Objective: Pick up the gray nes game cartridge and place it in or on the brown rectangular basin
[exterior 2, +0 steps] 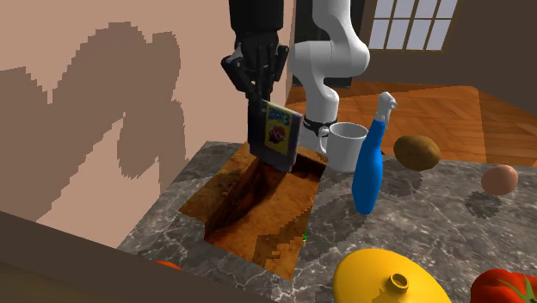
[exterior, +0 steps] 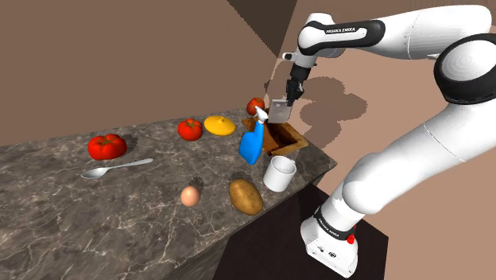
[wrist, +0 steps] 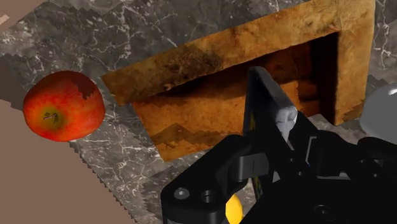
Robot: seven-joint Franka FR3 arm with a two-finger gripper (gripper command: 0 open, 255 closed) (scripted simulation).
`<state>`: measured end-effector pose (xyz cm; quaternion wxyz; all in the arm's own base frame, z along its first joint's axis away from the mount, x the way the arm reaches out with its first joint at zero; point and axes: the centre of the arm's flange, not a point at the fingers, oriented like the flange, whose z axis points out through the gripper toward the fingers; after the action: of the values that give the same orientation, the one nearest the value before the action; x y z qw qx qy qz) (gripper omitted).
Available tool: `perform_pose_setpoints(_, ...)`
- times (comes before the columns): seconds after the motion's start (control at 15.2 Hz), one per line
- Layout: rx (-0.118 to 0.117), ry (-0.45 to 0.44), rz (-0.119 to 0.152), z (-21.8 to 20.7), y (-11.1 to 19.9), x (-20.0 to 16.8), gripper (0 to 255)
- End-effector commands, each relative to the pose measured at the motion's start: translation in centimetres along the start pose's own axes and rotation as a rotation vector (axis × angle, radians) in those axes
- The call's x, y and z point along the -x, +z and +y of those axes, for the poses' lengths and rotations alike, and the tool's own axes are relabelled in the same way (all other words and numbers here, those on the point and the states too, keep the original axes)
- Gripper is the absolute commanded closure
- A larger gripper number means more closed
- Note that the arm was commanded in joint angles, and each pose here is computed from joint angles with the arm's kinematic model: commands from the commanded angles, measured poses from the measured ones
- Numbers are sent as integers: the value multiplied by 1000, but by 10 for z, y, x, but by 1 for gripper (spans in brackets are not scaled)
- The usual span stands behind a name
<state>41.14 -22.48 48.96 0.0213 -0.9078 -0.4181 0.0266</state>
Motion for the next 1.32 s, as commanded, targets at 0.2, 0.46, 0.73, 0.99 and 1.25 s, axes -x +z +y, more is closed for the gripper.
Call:
perform_pose_setpoints(0.2, 1, 0, 0, 2, 27, -2, 255)
perform_pose_setpoints(0.46, 1, 0, 0, 3, 44, -2, 255)
perform_pose_setpoints(0.73, 1, 0, 0, 3, 44, -2, 255)
perform_pose_setpoints(0.99, 1, 0, 0, 3, 44, -2, 0)
perform_pose_setpoints(1.25, 1, 0, 0, 3, 44, -2, 0)
